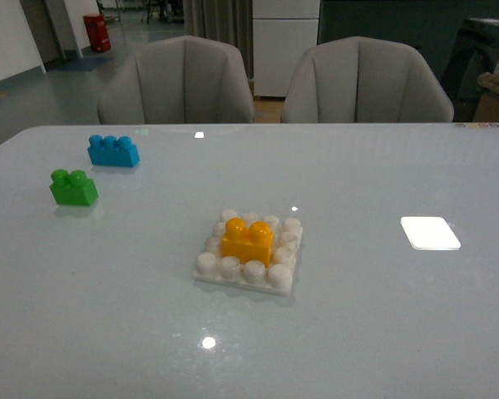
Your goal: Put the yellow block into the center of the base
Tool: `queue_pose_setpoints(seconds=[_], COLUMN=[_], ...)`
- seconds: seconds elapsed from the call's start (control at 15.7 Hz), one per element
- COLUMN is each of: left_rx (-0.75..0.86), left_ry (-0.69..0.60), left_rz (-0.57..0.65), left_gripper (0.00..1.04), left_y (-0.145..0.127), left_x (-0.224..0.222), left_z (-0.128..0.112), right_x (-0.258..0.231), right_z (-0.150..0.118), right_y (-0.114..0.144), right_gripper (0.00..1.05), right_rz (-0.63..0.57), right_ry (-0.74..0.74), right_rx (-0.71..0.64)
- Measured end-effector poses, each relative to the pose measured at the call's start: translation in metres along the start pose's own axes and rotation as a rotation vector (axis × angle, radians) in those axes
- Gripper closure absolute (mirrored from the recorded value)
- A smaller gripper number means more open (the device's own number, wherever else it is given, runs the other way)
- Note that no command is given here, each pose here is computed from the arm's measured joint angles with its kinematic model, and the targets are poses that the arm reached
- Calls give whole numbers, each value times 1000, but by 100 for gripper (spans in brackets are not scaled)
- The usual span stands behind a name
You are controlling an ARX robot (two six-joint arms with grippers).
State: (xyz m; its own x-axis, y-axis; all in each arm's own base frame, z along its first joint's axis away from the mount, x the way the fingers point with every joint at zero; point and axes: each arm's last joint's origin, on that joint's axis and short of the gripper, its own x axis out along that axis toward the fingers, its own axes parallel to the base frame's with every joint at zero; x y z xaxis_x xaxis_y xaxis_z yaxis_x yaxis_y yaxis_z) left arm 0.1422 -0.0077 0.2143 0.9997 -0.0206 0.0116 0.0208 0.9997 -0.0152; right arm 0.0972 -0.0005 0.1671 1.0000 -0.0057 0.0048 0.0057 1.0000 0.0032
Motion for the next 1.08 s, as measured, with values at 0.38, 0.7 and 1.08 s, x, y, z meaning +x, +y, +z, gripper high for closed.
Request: queue_pose_setpoints(seconds=[0.38,0.7,1.08], left_rx=[1,1,2], left_ry=[17,10,-4], left_rz=[20,20,20], left_gripper=[103,103,103], left_y=[8,8,8], left_x=[-17,-25,-33], left_z=[-27,-35,-44], right_x=[0,0,0], right_z=[0,0,0], right_y=[0,0,0], right_gripper=[6,6,6], right_rz=[0,0,0], right_ry=[0,0,0], right_rx=[0,0,0])
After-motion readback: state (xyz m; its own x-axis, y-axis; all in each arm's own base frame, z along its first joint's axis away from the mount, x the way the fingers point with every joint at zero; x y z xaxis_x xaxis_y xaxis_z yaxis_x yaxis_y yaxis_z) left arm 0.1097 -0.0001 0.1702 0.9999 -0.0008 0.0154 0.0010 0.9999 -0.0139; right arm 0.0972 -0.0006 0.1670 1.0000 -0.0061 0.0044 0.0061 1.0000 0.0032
